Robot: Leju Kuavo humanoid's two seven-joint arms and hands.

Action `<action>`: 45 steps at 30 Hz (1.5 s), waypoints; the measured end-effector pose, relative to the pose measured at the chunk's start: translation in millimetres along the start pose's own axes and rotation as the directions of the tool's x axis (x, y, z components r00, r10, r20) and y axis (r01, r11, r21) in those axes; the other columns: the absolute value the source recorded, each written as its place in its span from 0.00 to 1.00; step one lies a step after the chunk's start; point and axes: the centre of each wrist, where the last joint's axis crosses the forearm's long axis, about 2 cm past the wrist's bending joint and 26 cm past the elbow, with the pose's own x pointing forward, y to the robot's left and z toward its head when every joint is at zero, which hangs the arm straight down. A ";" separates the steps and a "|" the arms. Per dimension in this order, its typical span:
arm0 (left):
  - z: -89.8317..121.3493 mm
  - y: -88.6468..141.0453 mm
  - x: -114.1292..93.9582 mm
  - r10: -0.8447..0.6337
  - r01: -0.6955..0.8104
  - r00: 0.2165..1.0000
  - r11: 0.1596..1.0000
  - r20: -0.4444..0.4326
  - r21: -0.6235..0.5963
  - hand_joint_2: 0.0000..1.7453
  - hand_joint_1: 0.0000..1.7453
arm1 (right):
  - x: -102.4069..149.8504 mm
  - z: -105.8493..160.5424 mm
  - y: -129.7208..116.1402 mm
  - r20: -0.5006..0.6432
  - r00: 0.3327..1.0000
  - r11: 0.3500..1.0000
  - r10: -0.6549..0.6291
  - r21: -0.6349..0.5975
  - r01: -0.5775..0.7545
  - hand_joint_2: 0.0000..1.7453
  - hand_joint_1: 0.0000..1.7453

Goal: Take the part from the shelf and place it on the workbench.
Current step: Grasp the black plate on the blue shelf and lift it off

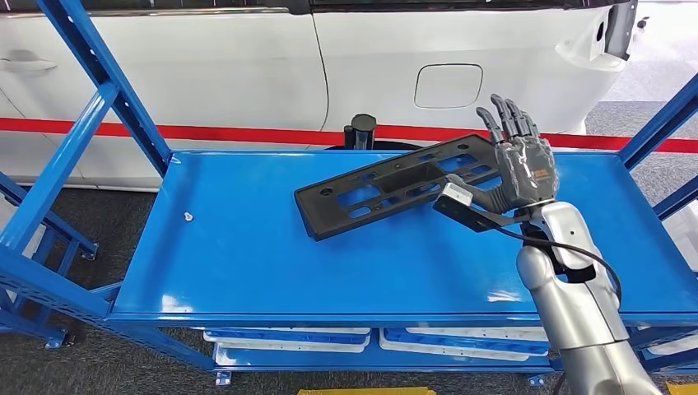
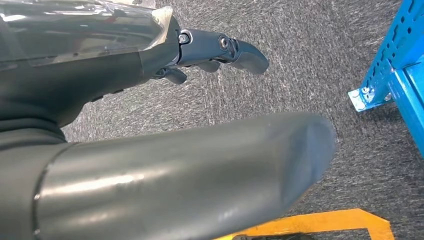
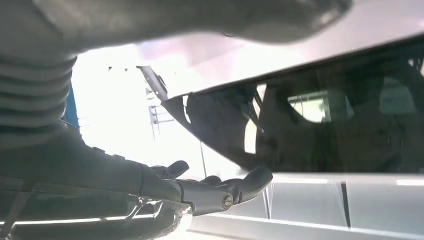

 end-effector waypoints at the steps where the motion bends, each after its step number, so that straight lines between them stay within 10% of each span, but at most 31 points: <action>1: -0.1 0.1 0.2 0.001 -0.001 1.000 1.000 0.001 0.001 0.00 0.00 | 0.5 -6.0 2.6 0.008 1.000 1.000 0.009 0.018 -0.010 1.00 0.00; 27: 0.7 -0.9 -0.9 0.011 -0.011 1.000 1.000 -0.008 -0.006 0.00 0.00 | 90.9 -56.3 59.4 0.238 0.969 0.926 0.070 0.345 -0.152 1.00 0.00; 45: 1.8 -1.9 -1.5 0.008 -0.008 0.999 1.000 -0.033 -0.001 0.00 0.00 | 112.5 -84.9 5.5 0.249 0.960 0.984 0.124 0.097 -0.152 1.00 0.00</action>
